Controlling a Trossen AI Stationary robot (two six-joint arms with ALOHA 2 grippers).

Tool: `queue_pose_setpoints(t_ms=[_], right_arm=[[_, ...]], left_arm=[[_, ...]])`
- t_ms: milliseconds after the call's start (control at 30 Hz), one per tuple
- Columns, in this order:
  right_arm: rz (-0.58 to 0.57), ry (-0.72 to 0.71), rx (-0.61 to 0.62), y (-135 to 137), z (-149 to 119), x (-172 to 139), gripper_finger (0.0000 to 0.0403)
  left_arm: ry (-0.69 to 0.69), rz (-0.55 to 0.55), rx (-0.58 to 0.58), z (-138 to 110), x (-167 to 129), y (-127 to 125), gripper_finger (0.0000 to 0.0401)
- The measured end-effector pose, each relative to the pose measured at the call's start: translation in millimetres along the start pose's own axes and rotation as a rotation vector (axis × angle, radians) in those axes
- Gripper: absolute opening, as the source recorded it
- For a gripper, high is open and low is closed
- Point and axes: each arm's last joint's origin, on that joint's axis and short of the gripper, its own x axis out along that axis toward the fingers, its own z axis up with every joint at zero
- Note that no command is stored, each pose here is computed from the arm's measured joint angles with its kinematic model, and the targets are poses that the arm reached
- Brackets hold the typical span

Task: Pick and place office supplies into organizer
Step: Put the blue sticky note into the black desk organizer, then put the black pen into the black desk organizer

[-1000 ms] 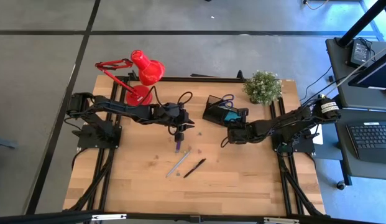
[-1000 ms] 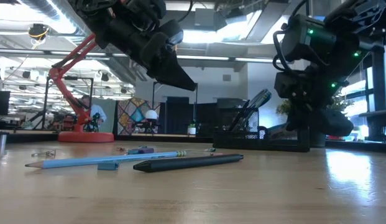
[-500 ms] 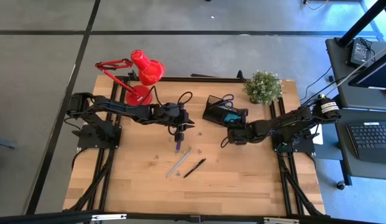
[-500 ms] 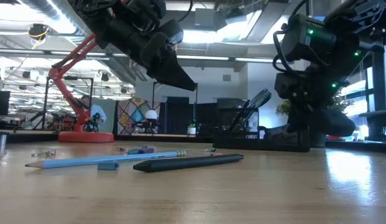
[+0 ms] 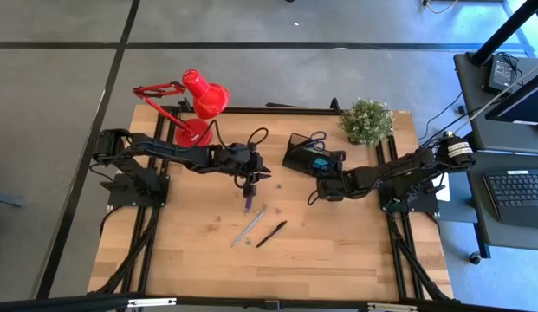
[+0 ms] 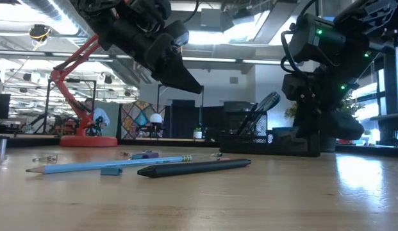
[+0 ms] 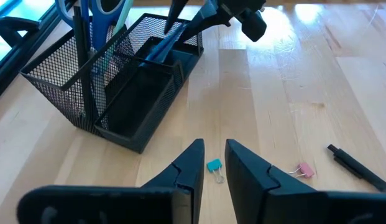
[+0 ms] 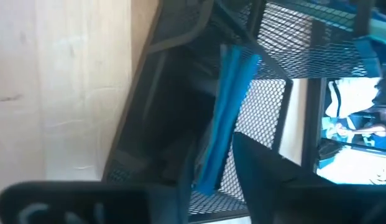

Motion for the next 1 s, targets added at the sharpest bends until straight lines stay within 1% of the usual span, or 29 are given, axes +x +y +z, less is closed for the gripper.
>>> queue_pose_setpoints(t_ms=[67, 167, 500, 667, 800, 900, 1000], right_arm=[[-0.007, 0.001, -0.005, 0, 0, 0, 0.0134], [0.002, 0.013, -0.029, -2, 2, -2, 0.0145], [0.013, 0.045, -0.073, -17, 18, -18, 0.0147], [0.102, 0.061, -0.086, -26, 28, -30, 0.0147], [0.119, 0.062, -0.064, -34, 37, -42, 0.0147], [0.138, 0.021, -0.027, -37, 46, -54, 0.0147], [0.27, -0.051, 0.029, -34, 57, -67, 0.0147]], left_arm=[[0.0, 0.0, -0.001, 0, 0, 0, 0.0059], [0.0, 0.0, -0.001, 0, 0, 0, 0.0059], [0.001, 0.0, -0.001, 0, 0, 0, 0.0059], [0.001, 0.0, -0.001, 0, 0, 0, 0.0059], [0.004, 0.0, -0.001, 0, 0, 0, 0.006], [0.004, 0.0, -0.001, 0, 0, 0, 0.006], [0.004, -0.002, 0.006, 0, 0, 0, 0.0058]])
